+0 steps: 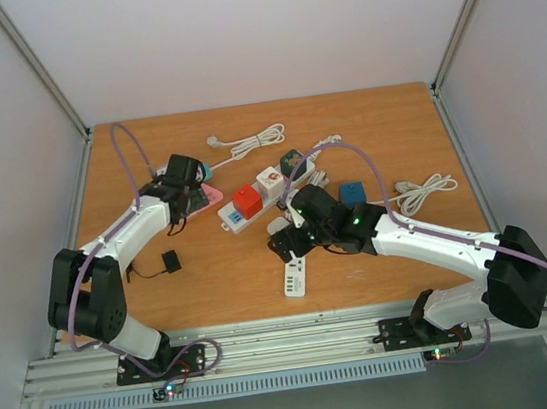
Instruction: Insert the plug
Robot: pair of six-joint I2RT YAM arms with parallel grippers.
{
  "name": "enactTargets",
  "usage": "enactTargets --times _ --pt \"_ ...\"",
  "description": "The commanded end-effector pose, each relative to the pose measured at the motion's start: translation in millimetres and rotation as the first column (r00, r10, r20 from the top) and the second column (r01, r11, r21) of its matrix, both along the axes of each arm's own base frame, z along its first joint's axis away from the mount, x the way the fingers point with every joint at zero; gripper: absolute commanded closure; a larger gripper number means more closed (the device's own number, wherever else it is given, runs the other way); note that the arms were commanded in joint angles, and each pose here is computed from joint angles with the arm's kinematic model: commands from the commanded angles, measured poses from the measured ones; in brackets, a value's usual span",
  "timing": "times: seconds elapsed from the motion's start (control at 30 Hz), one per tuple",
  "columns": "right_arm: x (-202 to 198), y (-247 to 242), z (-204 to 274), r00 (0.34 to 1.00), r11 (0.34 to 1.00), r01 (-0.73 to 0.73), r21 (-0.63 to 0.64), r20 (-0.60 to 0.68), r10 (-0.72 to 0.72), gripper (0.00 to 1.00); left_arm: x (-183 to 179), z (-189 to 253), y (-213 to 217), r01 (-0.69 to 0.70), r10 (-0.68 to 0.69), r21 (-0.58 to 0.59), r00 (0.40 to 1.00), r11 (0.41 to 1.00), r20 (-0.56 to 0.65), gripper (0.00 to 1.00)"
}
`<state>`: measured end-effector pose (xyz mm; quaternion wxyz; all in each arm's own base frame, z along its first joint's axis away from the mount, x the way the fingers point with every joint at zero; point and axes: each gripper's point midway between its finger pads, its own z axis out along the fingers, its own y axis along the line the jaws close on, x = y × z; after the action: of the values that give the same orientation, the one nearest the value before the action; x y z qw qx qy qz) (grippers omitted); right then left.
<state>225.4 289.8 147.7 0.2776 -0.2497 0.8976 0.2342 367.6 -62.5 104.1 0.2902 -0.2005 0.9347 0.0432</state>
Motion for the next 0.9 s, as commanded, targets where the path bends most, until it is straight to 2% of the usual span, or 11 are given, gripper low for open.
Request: enactTargets --times 0.0,0.3,0.47,0.67,0.87 --pt "1 2 19 1.0 0.999 0.006 0.038 0.027 -0.007 0.04 -3 -3 5 -0.002 0.003 0.013 0.999 1.0 -0.053 0.12" --pt "2 2 19 1.0 1.0 0.004 0.03 0.031 -0.005 0.04 9 -27 3 0.014 -0.02 -0.049 0.992 0.999 -0.127 0.31" --pt "2 2 16 1.0 1.0 0.003 0.026 0.026 -0.004 0.04 9 -34 12 0.002 -0.006 -0.024 0.987 1.0 -0.16 0.54" --pt "2 2 16 1.0 1.0 0.005 0.027 0.027 -0.006 0.04 -14 -60 14 -0.046 0.038 -0.021 0.954 0.999 -0.296 0.64" --pt "1 1 14 1.0 1.0 0.006 0.025 0.024 -0.007 0.04 -39 -64 28 -0.085 0.089 0.026 0.944 0.996 -0.319 0.66"
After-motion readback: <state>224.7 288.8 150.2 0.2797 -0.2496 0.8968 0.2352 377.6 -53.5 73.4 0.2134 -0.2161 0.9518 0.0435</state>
